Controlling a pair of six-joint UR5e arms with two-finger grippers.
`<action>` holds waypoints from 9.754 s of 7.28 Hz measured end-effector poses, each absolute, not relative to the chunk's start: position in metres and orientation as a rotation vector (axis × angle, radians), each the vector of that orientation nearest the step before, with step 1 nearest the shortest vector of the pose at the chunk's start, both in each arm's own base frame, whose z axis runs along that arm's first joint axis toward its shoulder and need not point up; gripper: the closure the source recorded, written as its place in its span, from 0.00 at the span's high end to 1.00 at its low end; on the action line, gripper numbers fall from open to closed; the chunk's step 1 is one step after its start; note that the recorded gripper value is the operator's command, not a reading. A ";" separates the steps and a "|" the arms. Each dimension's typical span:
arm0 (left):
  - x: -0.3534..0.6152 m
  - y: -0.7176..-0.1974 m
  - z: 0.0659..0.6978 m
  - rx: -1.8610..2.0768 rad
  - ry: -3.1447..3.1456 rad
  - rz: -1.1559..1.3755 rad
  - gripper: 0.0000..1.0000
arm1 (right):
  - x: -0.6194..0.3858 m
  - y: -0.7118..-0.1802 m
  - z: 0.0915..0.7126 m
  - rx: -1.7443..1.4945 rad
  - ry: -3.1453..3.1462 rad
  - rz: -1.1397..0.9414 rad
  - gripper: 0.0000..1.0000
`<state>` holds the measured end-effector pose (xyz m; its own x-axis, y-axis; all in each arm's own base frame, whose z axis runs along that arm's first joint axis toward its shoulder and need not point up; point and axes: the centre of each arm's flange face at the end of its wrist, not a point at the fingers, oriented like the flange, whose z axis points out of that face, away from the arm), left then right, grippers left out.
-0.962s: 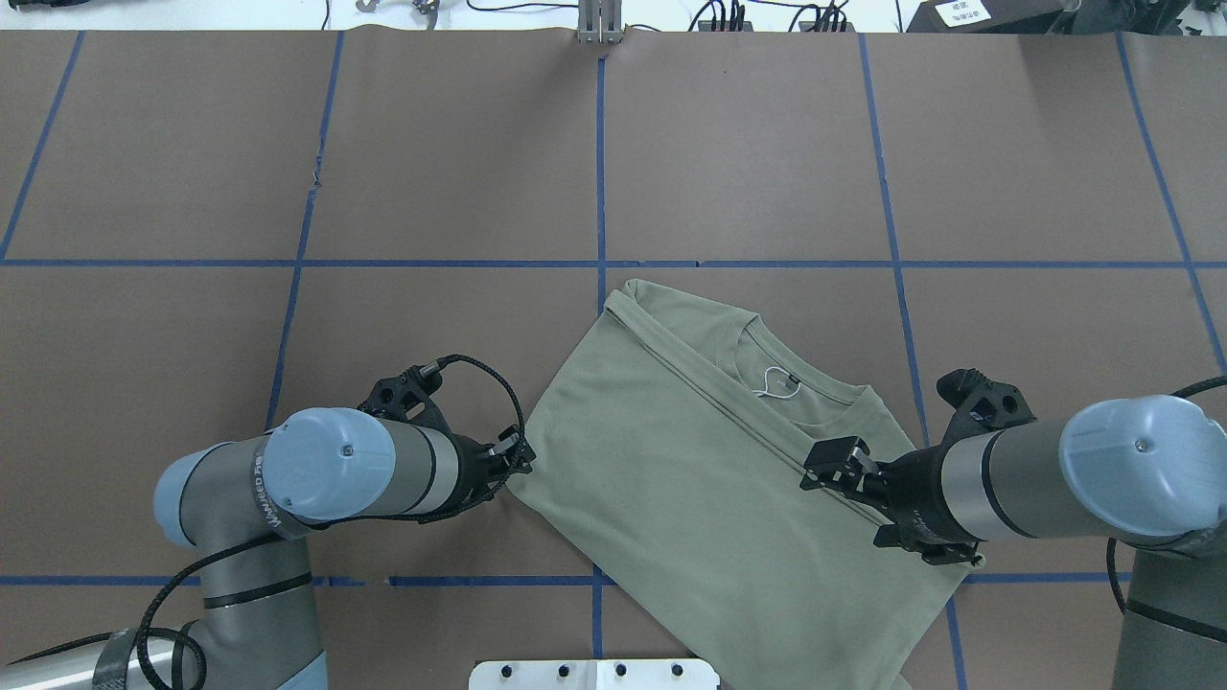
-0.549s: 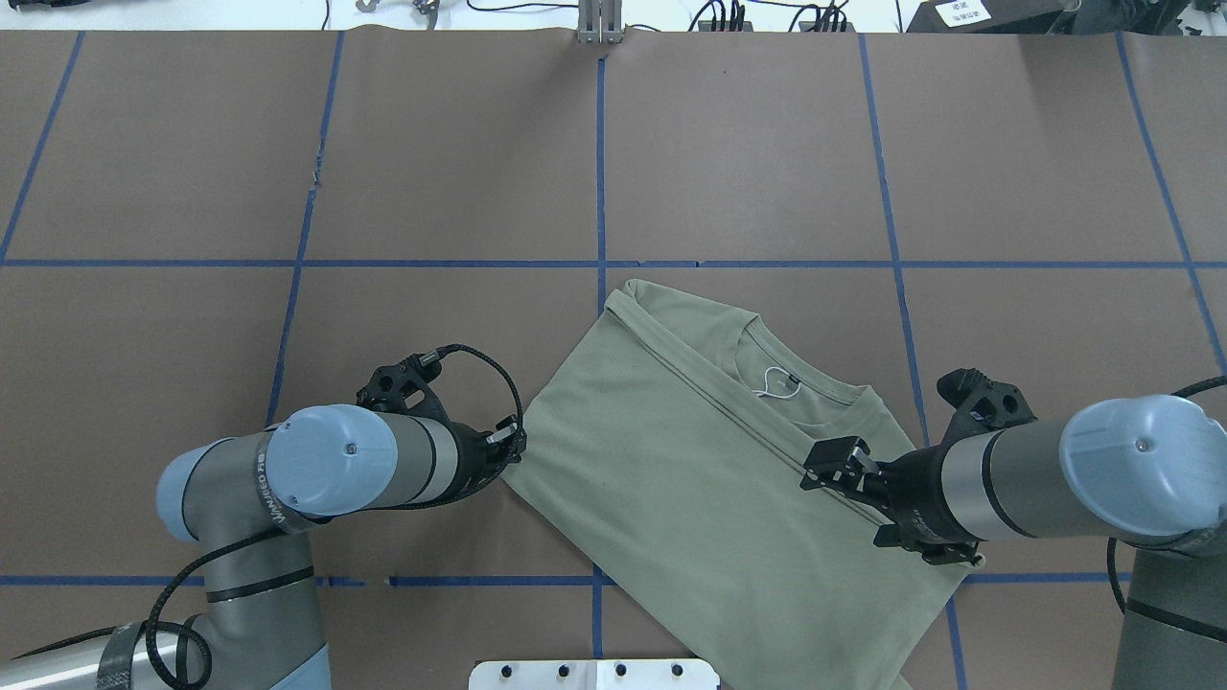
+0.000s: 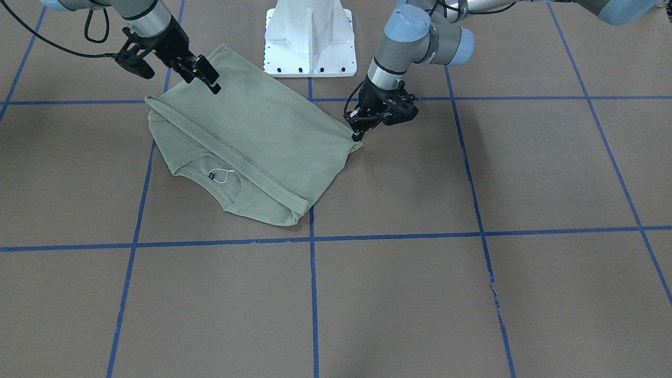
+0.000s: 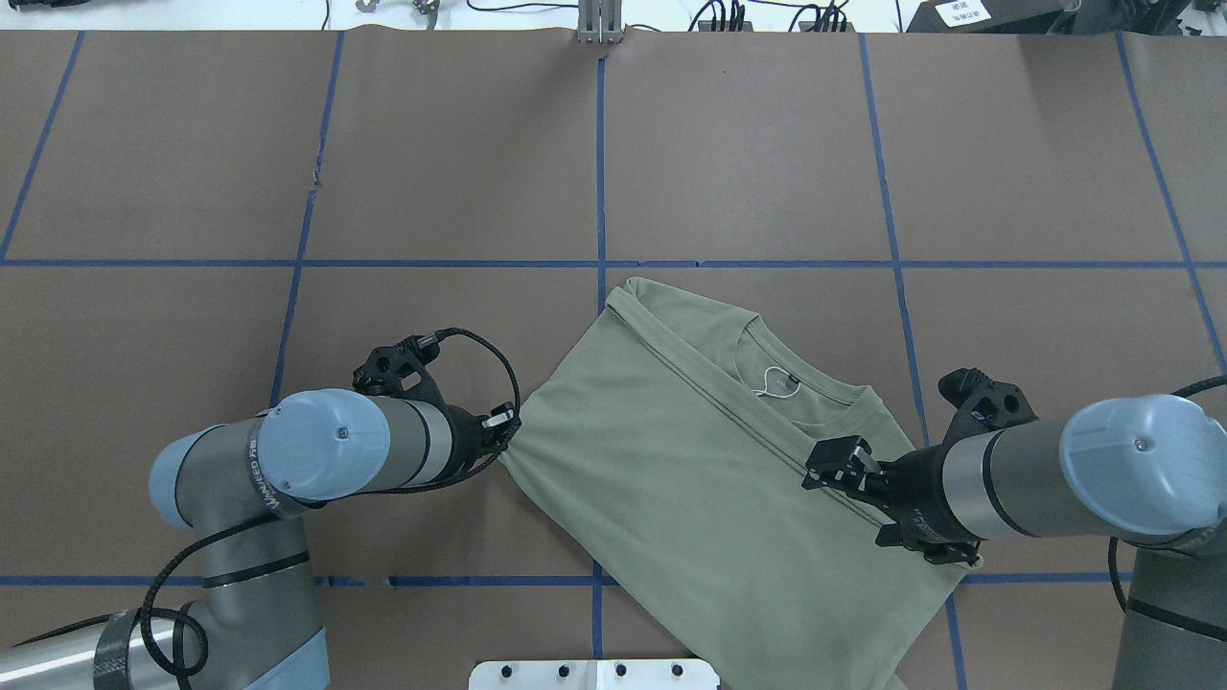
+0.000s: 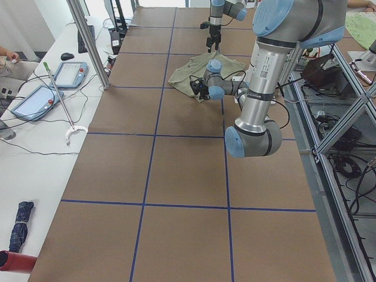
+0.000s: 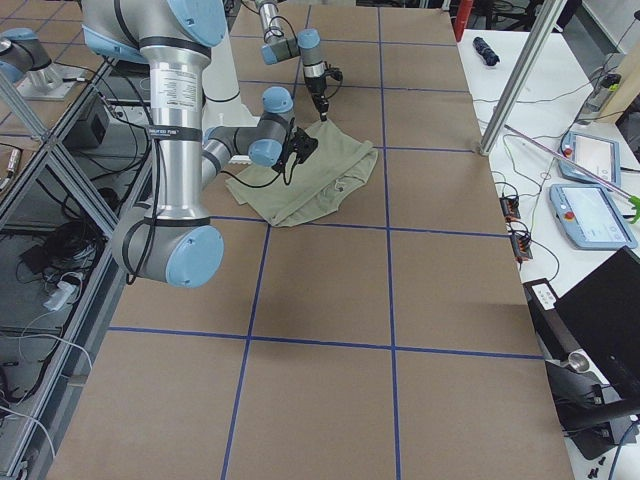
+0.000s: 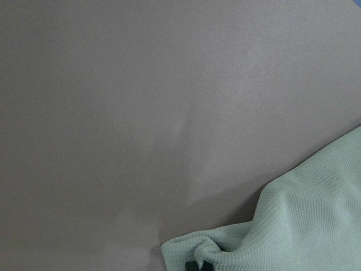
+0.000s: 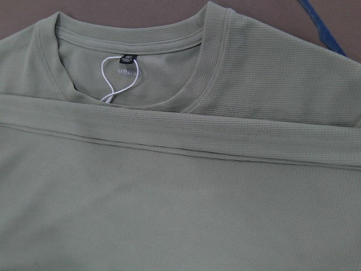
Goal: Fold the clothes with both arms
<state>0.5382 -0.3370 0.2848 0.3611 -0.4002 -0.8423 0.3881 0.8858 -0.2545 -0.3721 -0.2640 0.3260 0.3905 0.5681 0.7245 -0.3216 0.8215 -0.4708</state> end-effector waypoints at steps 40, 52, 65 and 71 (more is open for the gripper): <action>0.349 -0.580 0.349 0.328 1.192 -0.331 0.50 | -0.576 -0.432 0.200 0.014 -0.653 -0.264 1.00; 0.347 -0.579 0.352 0.321 1.190 -0.332 0.50 | -0.532 -0.457 0.322 0.008 -0.516 -0.294 1.00; 0.343 -0.574 0.349 0.311 1.204 -0.319 0.50 | -0.567 -0.664 0.275 0.182 -0.555 -0.179 1.00; 0.335 -0.574 0.341 0.309 1.223 -0.310 0.50 | -0.552 -0.559 0.241 0.106 -0.774 0.175 1.00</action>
